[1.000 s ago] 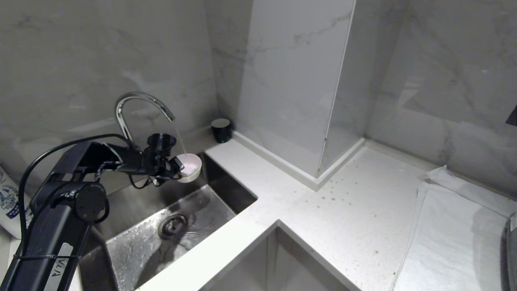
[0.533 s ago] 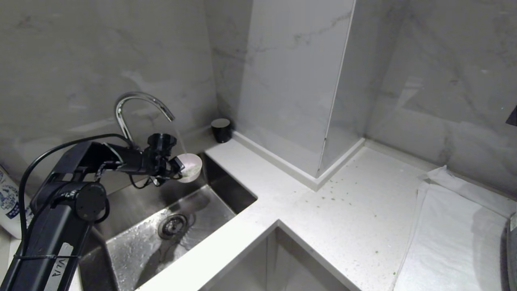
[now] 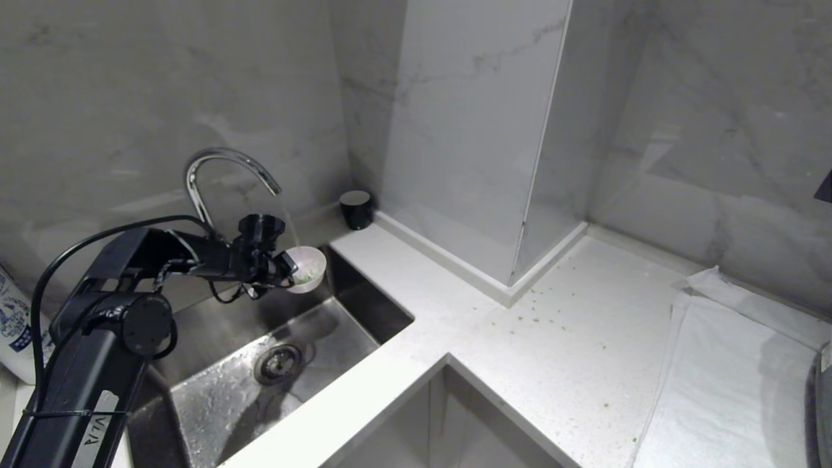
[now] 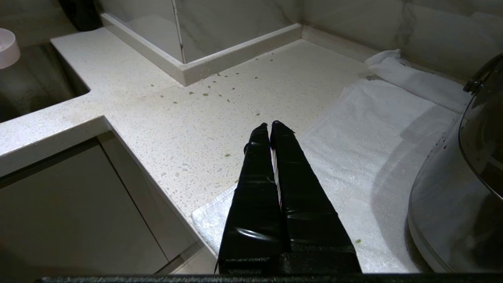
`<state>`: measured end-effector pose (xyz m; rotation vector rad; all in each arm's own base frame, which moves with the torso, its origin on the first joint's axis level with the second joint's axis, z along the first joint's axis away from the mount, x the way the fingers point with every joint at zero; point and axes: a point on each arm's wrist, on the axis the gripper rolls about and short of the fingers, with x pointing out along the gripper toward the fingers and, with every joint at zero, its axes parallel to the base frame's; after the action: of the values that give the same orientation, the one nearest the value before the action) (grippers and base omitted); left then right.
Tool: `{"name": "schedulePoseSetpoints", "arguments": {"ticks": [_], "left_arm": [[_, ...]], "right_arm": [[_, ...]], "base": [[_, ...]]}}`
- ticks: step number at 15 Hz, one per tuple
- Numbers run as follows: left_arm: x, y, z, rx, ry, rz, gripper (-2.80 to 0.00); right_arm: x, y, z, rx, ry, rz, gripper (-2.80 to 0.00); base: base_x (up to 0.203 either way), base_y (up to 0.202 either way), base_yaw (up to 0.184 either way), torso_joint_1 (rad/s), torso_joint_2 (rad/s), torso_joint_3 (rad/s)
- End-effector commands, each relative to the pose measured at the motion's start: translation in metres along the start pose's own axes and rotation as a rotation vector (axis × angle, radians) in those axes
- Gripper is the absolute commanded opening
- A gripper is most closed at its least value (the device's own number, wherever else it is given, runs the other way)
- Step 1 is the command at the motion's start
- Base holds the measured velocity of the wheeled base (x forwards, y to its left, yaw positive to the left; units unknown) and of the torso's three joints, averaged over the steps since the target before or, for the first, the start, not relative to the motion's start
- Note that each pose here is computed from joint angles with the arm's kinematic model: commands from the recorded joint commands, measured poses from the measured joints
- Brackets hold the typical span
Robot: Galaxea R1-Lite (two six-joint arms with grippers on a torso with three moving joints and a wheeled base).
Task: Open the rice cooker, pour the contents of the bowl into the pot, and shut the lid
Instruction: Fill a bowl with water from the tap
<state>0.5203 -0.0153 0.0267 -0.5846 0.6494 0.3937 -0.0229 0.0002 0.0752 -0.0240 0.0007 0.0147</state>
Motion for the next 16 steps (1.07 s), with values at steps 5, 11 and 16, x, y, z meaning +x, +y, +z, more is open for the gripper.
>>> {"name": "schedulePoseSetpoints", "arguments": {"ticks": [5,11,16], "left_arm": [[0.0004,-0.0001,-0.0007,-0.012,0.000,0.001,-2.80],[-0.0003,-0.0011,-0.0005,-0.012,-0.001,-0.002,-2.80],[0.0002,-0.0003,-0.0004,-0.013,-0.002,0.001,-2.80]], "right_arm": [[0.0002,0.0000,-0.0004,0.000,0.003,0.001,-2.80],[0.0002,0.0000,-0.0005,0.000,0.003,0.001,-2.80],[0.0002,0.0000,-0.0003,0.000,0.002,0.001,-2.80]], "base": [[0.000,0.000,0.000,0.000,0.00,0.000],[0.000,0.000,0.000,0.000,0.00,0.000],[0.000,0.000,0.000,0.000,0.00,0.000]]}}
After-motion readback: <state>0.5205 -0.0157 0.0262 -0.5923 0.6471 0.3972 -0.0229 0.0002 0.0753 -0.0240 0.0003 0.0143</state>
